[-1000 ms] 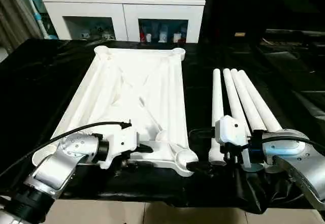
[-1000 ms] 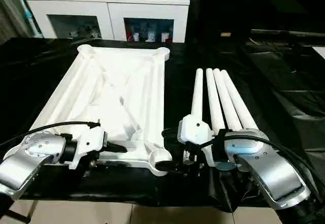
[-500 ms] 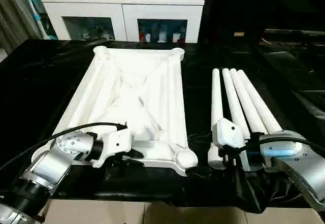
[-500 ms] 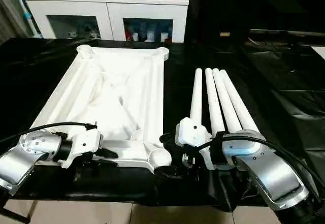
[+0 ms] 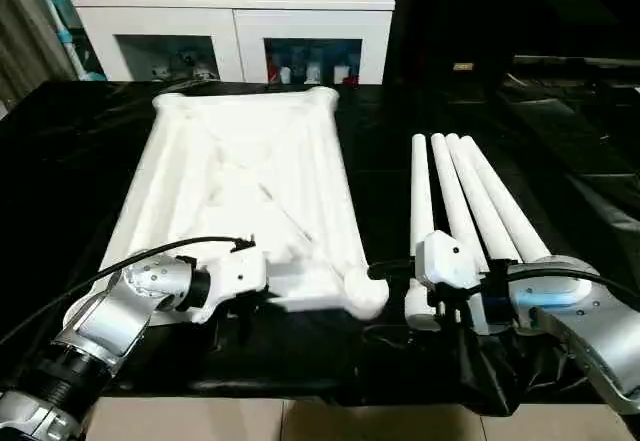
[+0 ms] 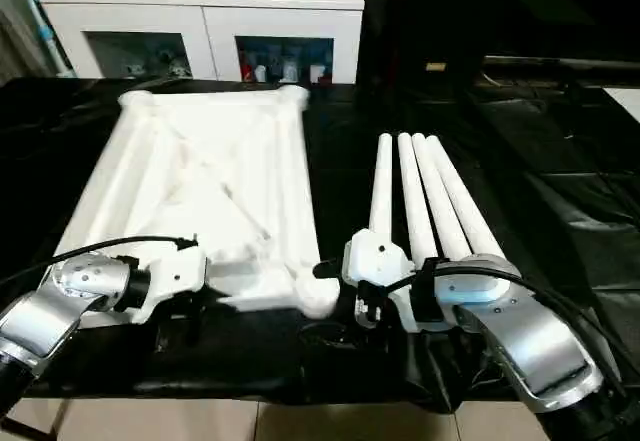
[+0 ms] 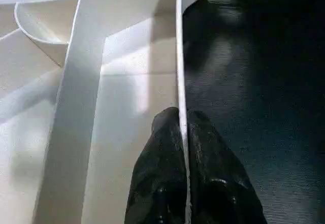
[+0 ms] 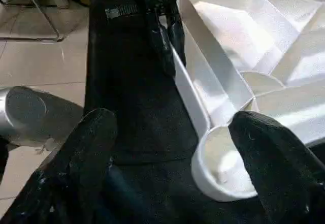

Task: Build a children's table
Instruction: Rotate table base

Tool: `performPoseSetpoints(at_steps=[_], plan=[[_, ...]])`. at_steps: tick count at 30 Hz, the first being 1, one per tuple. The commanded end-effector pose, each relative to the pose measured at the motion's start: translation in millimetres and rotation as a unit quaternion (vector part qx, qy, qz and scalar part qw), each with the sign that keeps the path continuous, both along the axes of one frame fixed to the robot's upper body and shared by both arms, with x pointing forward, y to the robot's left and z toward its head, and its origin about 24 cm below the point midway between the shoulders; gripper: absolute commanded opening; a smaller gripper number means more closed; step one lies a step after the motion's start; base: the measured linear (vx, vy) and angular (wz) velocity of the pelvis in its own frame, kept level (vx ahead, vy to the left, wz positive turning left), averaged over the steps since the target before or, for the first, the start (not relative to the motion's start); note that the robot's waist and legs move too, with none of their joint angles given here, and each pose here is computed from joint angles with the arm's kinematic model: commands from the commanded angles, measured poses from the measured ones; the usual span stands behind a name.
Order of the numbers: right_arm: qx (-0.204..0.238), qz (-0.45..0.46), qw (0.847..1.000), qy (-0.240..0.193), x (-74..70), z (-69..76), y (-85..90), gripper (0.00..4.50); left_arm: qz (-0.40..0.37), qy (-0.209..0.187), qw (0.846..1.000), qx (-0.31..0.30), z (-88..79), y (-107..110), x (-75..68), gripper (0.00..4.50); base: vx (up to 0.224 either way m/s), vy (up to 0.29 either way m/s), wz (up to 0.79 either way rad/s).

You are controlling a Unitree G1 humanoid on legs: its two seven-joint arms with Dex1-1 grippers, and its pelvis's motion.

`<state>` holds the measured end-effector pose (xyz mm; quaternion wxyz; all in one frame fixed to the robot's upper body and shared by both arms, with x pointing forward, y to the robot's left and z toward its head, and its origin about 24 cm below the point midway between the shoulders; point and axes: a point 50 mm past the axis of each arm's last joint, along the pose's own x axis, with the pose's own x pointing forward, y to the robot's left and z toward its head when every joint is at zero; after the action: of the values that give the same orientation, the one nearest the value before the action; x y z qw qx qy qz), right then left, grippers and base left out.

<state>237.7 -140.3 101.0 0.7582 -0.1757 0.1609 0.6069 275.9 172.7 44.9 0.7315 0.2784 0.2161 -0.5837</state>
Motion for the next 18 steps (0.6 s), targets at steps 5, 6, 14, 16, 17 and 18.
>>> performPoseSetpoints(at_steps=[5, 6, 14, 16, 17, 18], plan=[[-0.017, -0.04, 0.999, -0.032, 13.3, 1.8, -0.8, 3.92, 0.059, -0.054, 0.997, 0.011, 1.4, 7.1, 14.4, 0.02, 0.0, 0.0, 0.0], [-0.018, -0.05, 0.998, -0.033, 15.7, 1.1, -1.1, 3.92, 0.062, -0.06, 0.996, 0.016, 0.9, 7.3, 15.6, 0.02, 0.0, 0.0, 0.0], [-0.015, -0.162, 0.985, -0.062, 39.2, 0.6, 0.6, 3.92, 0.088, -0.09, 0.991, 0.035, -1.4, 14.1, 26.2, 0.02, 0.0, 0.0, 0.0], [-0.014, -0.186, 0.98, -0.073, 43.6, 1.5, -0.1, 3.92, 0.082, -0.094, 0.991, 0.039, -1.4, 14.4, 26.0, 0.02, 0.0, 0.0, 0.0], [-0.014, -0.193, 0.978, -0.074, 44.7, 1.9, -0.4, 3.92, 0.081, -0.094, 0.992, 0.038, -1.4, 14.5, 25.7, 0.02, 0.0, 0.0, 0.0], [-0.009, -0.234, 0.969, -0.075, 51.5, 4.4, -2.3, 3.92, 0.073, -0.093, 0.992, 0.035, -0.8, 14.6, 24.3, 0.02, 0.0, 0.0, 0.0]])
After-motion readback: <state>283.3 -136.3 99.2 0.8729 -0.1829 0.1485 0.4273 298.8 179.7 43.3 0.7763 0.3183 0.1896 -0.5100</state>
